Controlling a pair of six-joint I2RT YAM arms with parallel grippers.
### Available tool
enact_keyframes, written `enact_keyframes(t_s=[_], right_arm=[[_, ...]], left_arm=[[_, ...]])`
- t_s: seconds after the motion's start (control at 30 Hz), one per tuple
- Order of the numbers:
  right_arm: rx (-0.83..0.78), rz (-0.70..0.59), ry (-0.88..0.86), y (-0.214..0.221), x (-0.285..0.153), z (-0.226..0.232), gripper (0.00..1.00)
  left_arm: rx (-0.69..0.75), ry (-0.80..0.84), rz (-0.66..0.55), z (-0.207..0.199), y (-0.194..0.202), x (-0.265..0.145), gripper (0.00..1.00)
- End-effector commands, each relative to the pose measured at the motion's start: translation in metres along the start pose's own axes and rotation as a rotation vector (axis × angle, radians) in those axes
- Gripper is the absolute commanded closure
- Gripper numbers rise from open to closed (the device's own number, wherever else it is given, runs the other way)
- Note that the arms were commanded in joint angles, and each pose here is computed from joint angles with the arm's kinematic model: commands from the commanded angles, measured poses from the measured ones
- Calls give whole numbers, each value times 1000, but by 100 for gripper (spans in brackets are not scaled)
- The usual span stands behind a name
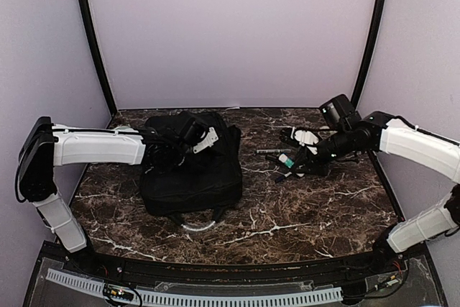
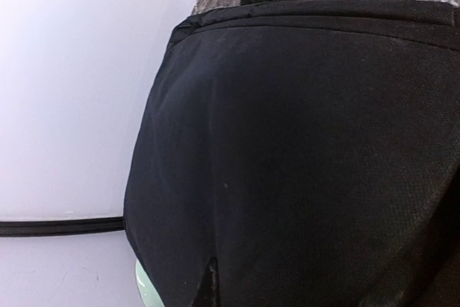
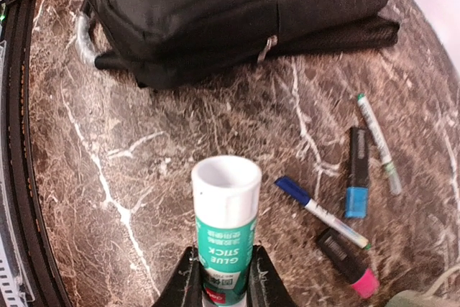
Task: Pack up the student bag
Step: Pick up the lower front pocket of the student bag, then place the glue stick in the lower front pocket of the bag.
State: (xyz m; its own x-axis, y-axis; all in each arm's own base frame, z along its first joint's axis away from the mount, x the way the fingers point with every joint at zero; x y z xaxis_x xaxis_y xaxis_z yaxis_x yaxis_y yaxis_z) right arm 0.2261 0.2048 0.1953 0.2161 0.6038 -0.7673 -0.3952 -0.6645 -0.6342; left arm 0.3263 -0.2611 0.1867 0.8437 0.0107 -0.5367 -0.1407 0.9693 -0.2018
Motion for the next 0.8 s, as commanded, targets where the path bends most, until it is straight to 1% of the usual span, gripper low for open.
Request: enact_keyframes(t_s=[0.0, 0.07, 0.17, 0.27, 0.4, 0.47, 0.6, 0.77], right_arm=[[-128, -82, 12, -64, -24, 15, 84], [-210, -101, 28, -90, -31, 29, 84], [-348, -85, 36, -111, -28, 55, 84], [-484, -67, 11, -121, -20, 87, 84], [-628, 0, 4, -124, 1, 114, 84], [-682, 31, 28, -125, 13, 124, 85], [-762, 42, 128, -137, 38, 138, 86], [-812, 36, 283, -158, 65, 143, 87]], left_arm=[[-175, 53, -158, 35, -28, -29, 100], [-218, 101, -207, 41, -38, -34, 100], [-255, 161, -244, 47, -46, -37, 100], [-288, 213, -275, 51, -53, -38, 100], [-318, 247, -297, 58, -57, -41, 100], [-330, 252, -304, 65, -59, -44, 100], [-352, 266, -317, 75, -63, -47, 100], [-379, 298, -325, 72, -59, -44, 100]])
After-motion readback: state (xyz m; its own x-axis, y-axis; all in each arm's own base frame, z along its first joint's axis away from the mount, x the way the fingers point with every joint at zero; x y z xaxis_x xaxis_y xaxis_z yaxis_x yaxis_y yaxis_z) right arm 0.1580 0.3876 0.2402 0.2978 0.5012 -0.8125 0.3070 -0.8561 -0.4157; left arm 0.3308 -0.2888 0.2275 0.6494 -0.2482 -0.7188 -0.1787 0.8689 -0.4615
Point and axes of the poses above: each gripper's point midway between its finger pads, its own x axis out along the fingers, its own z axis along the line the jaws close on, y = z × x, the point moved 5 cm from there along -x, back along the fingers, and after that the axes turned 11 degrees about x, right-handed, at the moved point
